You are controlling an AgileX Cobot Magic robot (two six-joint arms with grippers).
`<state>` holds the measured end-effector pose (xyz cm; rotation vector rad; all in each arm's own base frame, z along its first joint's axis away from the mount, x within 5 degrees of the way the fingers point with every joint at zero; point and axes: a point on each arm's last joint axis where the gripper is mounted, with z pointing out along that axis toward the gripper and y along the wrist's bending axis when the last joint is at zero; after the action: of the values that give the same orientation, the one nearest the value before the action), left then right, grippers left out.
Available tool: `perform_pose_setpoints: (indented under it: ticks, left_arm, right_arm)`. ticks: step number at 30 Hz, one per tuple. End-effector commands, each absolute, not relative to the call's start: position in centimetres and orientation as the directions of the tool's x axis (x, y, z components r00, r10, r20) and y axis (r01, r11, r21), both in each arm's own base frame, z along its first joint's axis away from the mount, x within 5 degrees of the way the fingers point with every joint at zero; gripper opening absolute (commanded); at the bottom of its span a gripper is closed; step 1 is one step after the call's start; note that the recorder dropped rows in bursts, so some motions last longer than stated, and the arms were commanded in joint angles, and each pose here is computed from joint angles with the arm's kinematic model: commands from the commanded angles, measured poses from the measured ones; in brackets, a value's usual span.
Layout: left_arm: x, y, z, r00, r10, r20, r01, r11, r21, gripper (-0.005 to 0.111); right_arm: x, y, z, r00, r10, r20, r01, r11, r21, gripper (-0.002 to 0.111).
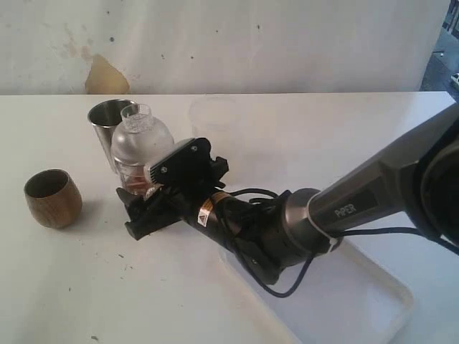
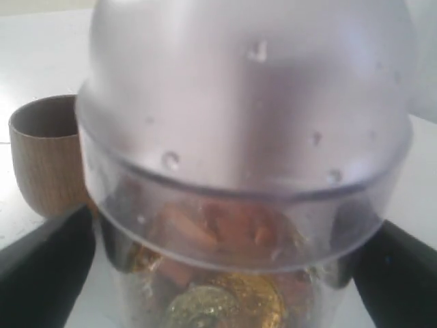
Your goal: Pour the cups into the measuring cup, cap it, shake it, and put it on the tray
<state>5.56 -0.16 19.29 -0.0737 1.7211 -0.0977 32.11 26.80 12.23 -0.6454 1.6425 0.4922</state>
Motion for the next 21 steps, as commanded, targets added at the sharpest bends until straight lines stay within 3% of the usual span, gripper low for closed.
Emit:
perform_pose_setpoints:
  ticks: [1,15,17,20,21]
  left_arm:
    - [5.5,-0.2,19.2,-0.148,-0.109,-0.983,0.006,0.994,-0.111,0.001]
    - [5.5,-0.2,19.2,-0.148,-0.109,-0.983,0.006,0.994,-0.111,0.001]
    - [5.5,-0.2,19.2,-0.148,-0.109,-0.983,0.006,0.994,-0.111,0.001]
    - [5.5,-0.2,19.2,-0.148,-0.109,-0.983,0.006,0.994,-0.111,0.001]
    - [5.5,-0.2,19.2,-0.148,-0.109,-0.983,0.006,0.994,-0.111,0.001]
  right_arm:
    - [32.8,27.5,12.0,-0.079,-0.126,-0.989,-0.667,0.744,-0.042,0.091]
    - [33.4,28.0,11.1,-0.073,-0.125,-0.989,-0.669,0.742,-0.044,0.089]
    - [33.4,28.0,11.0,-0.08,-0.128,-0.989,-0.668,0.743,-0.042,0.079]
    - [33.4,28.0,11.4,-0.078,-0.127,-0.989,-0.668,0.743,-0.043,0.037]
    - [33.4,28.0,12.1,-0.073,-0.123,-0.99,-0.668,0.743,-0.043,0.016]
